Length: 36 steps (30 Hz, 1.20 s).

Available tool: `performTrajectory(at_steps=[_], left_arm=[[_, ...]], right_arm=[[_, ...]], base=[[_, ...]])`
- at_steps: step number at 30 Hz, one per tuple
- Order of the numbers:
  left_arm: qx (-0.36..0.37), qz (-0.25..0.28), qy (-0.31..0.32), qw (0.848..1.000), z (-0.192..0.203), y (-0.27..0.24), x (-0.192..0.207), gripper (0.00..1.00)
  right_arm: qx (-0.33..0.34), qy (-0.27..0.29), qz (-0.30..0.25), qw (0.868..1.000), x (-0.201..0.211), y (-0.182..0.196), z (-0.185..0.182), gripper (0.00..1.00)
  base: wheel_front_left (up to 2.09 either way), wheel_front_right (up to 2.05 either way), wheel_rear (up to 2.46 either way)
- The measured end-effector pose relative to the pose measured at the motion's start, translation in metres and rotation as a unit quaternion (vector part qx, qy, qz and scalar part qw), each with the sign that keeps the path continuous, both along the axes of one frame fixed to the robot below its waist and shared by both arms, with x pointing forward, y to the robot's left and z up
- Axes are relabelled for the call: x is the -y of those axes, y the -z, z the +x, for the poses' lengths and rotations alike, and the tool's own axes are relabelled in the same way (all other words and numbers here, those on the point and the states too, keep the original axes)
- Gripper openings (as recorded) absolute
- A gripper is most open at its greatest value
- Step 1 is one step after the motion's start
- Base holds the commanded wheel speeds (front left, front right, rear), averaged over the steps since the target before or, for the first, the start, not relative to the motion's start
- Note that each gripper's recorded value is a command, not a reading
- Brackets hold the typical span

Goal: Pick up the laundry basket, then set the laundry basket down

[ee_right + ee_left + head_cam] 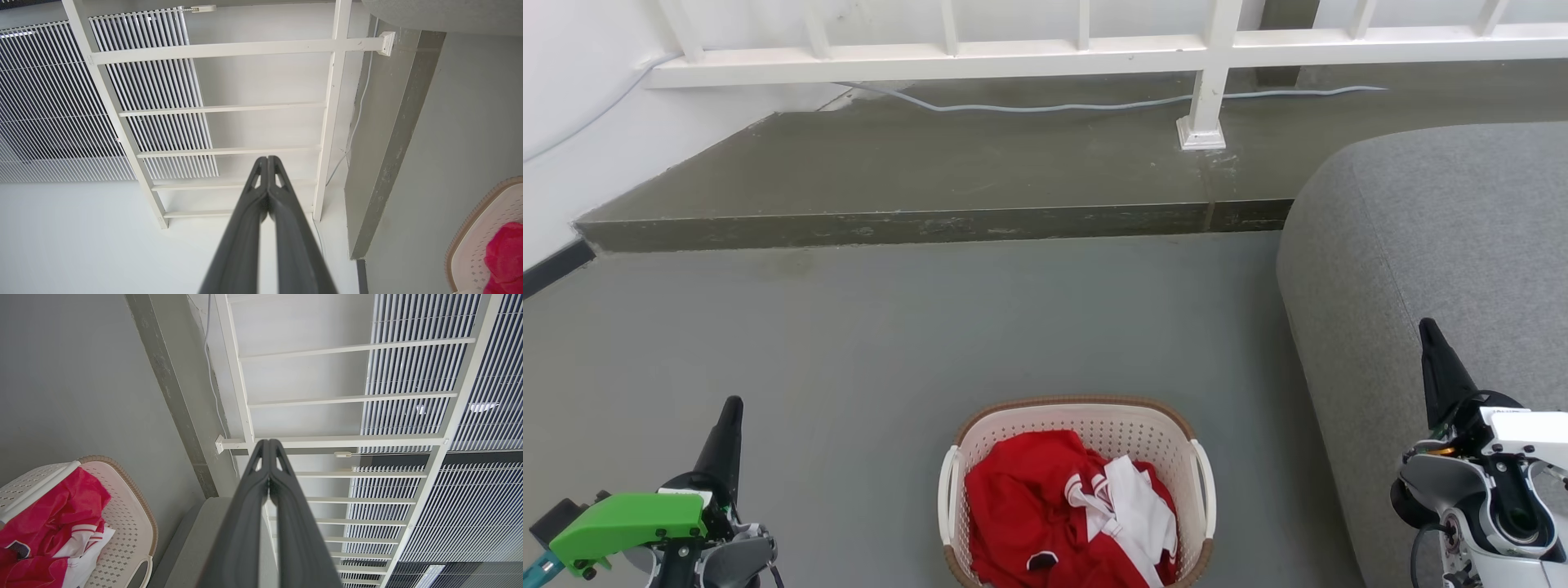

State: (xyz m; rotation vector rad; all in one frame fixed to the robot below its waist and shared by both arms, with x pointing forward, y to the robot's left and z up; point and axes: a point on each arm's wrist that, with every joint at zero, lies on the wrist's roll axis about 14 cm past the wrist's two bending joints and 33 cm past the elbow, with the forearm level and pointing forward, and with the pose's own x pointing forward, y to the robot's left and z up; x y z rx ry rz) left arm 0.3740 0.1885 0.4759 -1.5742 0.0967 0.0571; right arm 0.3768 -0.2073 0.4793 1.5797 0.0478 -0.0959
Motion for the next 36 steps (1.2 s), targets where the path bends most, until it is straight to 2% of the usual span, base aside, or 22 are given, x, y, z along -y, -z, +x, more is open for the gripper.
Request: performTrajectory(at_steps=[36], left_arm=[[0.000,0.000,0.000,1.000,0.0001,-0.0002,0.0001,0.00]], right_arm=[[0.001,0.000,0.000,1.000,-0.0004,-0.0008,0.0002,0.00]], base=[[0.00,0.00,0.00]])
